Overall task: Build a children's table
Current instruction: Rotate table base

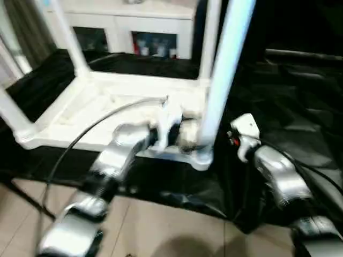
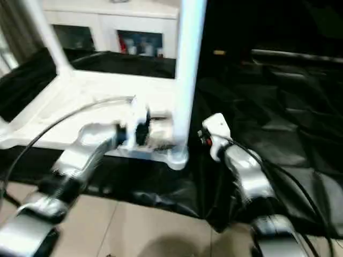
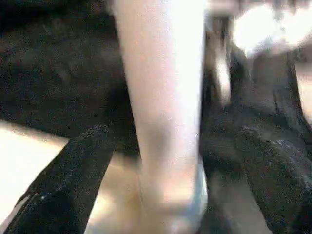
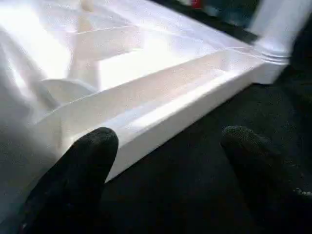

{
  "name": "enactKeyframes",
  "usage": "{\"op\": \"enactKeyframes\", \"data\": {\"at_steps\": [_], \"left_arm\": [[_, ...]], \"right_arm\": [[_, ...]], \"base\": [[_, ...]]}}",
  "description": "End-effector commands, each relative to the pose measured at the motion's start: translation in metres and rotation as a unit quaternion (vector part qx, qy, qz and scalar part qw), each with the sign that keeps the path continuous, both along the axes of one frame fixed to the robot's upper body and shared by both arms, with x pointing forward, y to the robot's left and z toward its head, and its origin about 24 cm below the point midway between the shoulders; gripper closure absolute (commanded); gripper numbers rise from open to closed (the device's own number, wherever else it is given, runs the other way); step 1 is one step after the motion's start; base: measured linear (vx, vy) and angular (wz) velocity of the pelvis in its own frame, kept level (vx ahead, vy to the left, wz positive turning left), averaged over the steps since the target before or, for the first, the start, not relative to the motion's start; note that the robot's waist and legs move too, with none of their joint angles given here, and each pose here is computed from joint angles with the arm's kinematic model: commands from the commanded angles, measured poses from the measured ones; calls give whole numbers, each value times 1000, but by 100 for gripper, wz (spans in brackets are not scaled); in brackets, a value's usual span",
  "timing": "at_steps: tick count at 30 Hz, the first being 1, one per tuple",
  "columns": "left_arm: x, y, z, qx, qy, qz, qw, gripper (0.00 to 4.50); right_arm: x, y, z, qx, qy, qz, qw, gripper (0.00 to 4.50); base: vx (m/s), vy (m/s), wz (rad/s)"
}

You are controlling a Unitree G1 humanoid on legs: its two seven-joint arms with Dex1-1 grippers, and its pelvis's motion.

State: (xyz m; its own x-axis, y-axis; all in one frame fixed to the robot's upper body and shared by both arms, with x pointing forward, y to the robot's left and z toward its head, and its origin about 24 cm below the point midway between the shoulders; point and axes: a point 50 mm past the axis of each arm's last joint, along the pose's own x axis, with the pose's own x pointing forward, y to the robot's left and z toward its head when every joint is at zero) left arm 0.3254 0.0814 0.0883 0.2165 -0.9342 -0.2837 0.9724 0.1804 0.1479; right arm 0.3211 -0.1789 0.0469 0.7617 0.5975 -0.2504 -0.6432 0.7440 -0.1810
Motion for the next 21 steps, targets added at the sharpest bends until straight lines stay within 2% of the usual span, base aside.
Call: {"op": "enactKeyframes", "data": {"at_steps": [1,4,5,7,10,17,19,21], "left_arm": [[0,11,-9,55,-2,-11,998,3],[7,23,-14,104,-22,9,994,3],[9,26,-14,118,-30,15,992,31],[15,30,-16,152,-42,22,987,42],[17,31,-16,167,-46,20,985,81],[21,33,-17,160,-17,2,987,133],[20,34,-18,163,1,-11,986,171],[20,36,-20,168,13,-15,986,176]], "right_arm": [[-11,-2,4,-11,18,59,998,54],[-20,-8,9,-30,29,96,994,54],[-23,-10,10,-36,33,108,993,54],[-30,-15,18,-49,41,138,988,54],[-32,-17,24,-52,43,150,986,54],[-40,-17,34,-50,57,175,982,54],[-43,-16,35,-49,65,186,979,54],[-44,-14,35,-49,69,192,978,54]], "base": [[0,0,0],[0,0,0],[0,0,0],[0,0,0],[0,0,0],[0,0,0],[0,0,0],[0,0,0]]}}
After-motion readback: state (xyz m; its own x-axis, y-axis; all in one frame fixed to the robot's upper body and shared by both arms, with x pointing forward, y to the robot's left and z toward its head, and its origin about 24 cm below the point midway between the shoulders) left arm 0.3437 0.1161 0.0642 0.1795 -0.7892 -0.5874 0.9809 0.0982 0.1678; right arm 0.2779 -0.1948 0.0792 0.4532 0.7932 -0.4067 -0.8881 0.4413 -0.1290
